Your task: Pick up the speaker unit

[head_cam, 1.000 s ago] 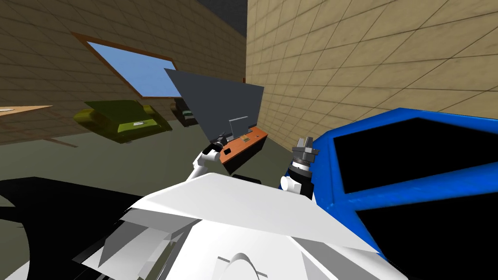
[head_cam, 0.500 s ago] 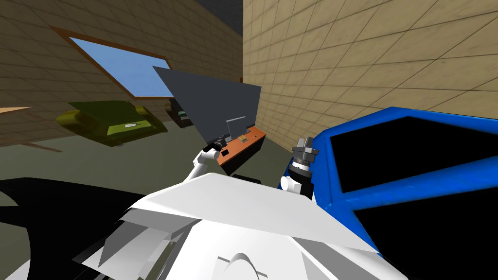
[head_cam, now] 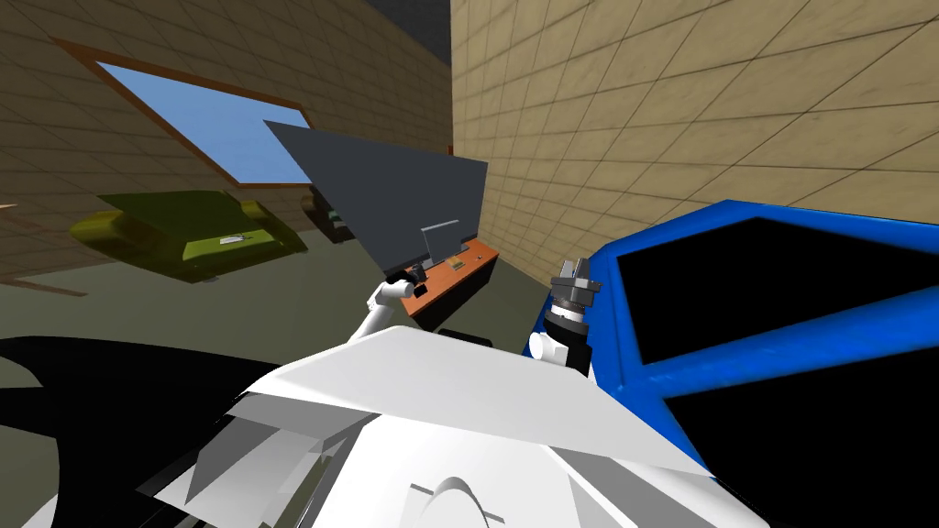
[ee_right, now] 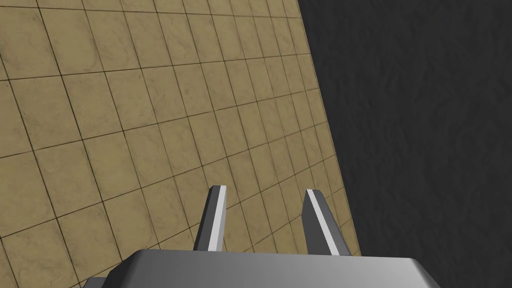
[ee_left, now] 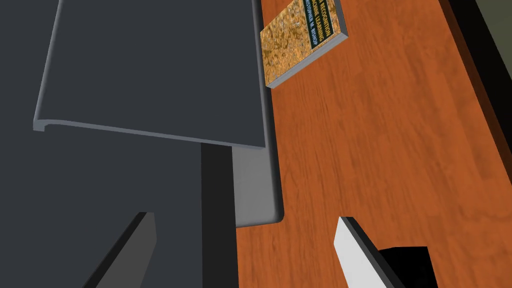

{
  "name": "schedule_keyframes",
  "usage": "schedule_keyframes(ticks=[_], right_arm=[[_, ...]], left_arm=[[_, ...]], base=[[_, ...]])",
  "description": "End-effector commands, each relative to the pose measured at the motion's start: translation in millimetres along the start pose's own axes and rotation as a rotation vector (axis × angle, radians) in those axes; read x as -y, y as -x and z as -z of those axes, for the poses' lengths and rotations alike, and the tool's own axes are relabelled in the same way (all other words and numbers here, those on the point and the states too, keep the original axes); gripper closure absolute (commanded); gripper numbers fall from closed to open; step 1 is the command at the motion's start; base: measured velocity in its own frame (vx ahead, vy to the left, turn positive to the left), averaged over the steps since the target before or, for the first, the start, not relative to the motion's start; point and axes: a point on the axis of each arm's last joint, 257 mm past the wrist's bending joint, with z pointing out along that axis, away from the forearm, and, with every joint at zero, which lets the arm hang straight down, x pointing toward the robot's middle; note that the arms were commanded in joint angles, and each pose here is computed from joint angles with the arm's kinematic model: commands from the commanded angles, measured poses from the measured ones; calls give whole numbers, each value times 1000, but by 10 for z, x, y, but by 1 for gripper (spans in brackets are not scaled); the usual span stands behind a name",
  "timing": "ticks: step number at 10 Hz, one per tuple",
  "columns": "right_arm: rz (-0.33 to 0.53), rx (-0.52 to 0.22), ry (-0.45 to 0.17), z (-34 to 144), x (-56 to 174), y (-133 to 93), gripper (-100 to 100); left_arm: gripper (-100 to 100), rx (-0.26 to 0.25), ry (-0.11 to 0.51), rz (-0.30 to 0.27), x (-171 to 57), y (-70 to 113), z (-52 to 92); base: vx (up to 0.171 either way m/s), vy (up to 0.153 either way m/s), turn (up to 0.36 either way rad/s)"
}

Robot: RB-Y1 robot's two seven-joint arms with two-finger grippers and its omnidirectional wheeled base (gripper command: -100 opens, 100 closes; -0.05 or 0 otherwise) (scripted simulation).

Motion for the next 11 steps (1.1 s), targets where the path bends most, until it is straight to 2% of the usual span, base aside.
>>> schedule_keyframes(ticks=[1, 4, 5, 6, 7, 8, 9, 10, 11], right_arm=[[0, 0, 0, 0, 0, 0, 0], [0, 0, 0, 0, 0, 0, 0], [0, 0, 0, 0, 0, 0, 0], [0, 0, 0, 0, 0, 0, 0], [0, 0, 0, 0, 0, 0, 0], [0, 0, 0, 0, 0, 0, 0], [0, 0, 0, 0, 0, 0, 0], [0, 0, 0, 0, 0, 0, 0], [0, 0, 0, 0, 0, 0, 0]], left_arm=[[-100, 25, 54, 17, -125, 119, -19], [-100, 90, 157, 76, -382, 399, -80], [-100, 98, 181, 77, -451, 423, -71], [-100, 129, 220, 107, -554, 559, -85], [-100, 136, 244, 108, -616, 572, -69], [-100, 168, 285, 137, -724, 708, -67], [-100, 173, 304, 138, -771, 717, -51], [-100, 207, 350, 167, -891, 853, -30], [-100, 210, 361, 168, -919, 858, -18]], base=[[48, -6, -27], [39, -9, -38], [42, -8, -32], [64, -3, -14], [61, -6, -22], [55, -5, -21], [45, -3, -10], [51, -7, -27], [40, 0, -1]])
